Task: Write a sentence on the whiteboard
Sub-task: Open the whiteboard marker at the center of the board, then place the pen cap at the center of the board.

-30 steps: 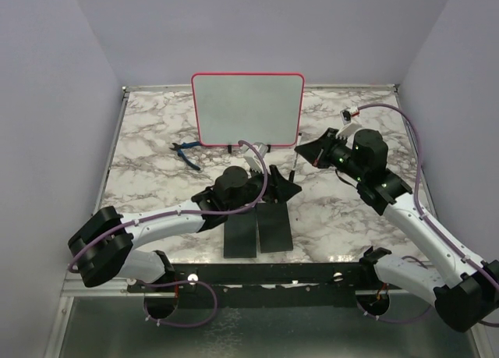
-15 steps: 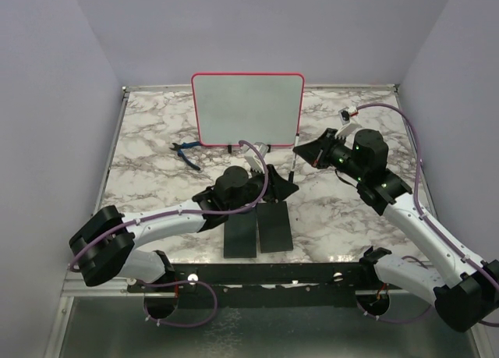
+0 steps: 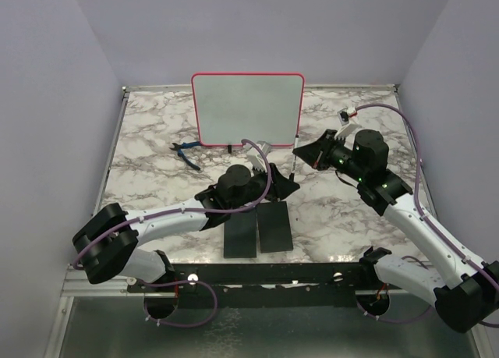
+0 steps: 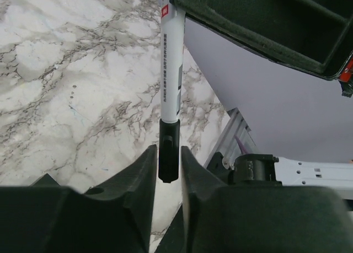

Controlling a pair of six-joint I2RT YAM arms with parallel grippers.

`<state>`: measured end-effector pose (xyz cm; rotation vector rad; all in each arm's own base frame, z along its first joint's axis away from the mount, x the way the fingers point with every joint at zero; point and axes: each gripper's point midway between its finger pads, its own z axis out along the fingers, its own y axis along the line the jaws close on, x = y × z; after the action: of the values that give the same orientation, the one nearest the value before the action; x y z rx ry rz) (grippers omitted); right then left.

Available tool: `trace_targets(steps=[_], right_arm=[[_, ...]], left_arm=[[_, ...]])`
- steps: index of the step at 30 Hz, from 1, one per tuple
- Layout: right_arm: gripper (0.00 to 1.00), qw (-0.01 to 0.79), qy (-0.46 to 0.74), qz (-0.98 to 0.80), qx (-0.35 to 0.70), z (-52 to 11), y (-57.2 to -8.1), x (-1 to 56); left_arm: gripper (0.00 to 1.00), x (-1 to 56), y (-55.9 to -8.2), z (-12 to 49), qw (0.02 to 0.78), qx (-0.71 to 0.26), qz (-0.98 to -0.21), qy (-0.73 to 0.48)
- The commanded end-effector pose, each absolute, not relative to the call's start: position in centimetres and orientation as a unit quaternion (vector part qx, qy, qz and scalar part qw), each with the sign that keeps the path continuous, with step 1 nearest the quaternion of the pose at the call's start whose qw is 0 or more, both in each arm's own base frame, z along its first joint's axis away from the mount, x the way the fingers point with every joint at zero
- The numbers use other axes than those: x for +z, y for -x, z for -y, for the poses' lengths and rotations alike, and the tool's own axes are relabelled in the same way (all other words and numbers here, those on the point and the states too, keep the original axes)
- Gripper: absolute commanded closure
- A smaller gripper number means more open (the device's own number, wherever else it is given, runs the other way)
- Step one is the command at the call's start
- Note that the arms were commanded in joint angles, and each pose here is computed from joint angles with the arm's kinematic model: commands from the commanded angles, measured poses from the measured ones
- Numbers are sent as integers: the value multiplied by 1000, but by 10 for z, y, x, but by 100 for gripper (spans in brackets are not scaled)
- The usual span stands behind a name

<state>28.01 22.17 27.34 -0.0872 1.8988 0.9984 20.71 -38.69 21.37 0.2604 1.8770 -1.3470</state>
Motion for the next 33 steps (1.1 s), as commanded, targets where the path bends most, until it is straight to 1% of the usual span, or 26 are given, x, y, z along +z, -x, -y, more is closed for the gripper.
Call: trace_targets(steps=[1, 4, 5, 6, 7, 8, 10, 11, 14, 15, 16, 17, 19, 22, 24, 25, 26, 29, 33], right_arm=[[100, 463, 51, -784, 410, -223, -270, 265], [100, 460, 49, -787, 409, -223, -269, 263], [97, 458, 47, -787, 409, -222, -269, 262], [89, 458, 47, -787, 410, -223, -269, 262], [77, 457, 46, -787, 412, -223, -269, 262], [69, 457, 46, -786, 413, -223, -269, 263], [57, 455, 47, -786, 416, -225, -268, 262], [53, 452, 46, -787, 417, -225, -268, 261], [52, 448, 45, -790, 416, -226, -269, 259], [56, 446, 45, -790, 418, -227, -269, 259], [63, 446, 46, -788, 421, -227, -269, 260], [68, 446, 45, -787, 424, -228, -268, 261], [72, 447, 43, -785, 428, -229, -269, 264], [86, 441, 38, -789, 427, -230, -271, 262], [92, 437, 36, -792, 425, -231, -273, 258], [97, 435, 34, -794, 423, -231, -274, 256], [99, 435, 31, -796, 420, -230, -275, 254], [100, 447, 24, -795, 410, -226, -278, 253], [100, 501, -14, -781, 372, -203, -288, 262]], left_arm=[[84, 226, -211, 392, 415, -535, -727, -114], [100, 221, -210, 391, 417, -530, -729, -120], [100, 218, -210, 390, 418, -527, -730, -124], [100, 216, -209, 390, 419, -525, -730, -130], [100, 215, -208, 389, 420, -523, -729, -138], [100, 213, -207, 389, 422, -520, -728, -146], [100, 210, -205, 387, 426, -515, -727, -159], [100, 210, -204, 386, 428, -513, -726, -165], [100, 207, -200, 385, 427, -512, -723, -181], [100, 206, -199, 385, 425, -512, -723, -185], [100, 203, -198, 385, 423, -511, -725, -186], [100, 201, -198, 385, 420, -509, -727, -187], [100, 196, -195, 386, 414, -509, -729, -194], [100, 191, -191, 388, 412, -506, -728, -209], [100, 189, -188, 388, 414, -503, -726, -220], [100, 188, -187, 388, 416, -501, -725, -224], [100, 187, -187, 388, 416, -500, -725, -225], [100, 181, -184, 388, 410, -498, -728, -232], [100, 166, -178, 389, 395, -491, -739, -236]])
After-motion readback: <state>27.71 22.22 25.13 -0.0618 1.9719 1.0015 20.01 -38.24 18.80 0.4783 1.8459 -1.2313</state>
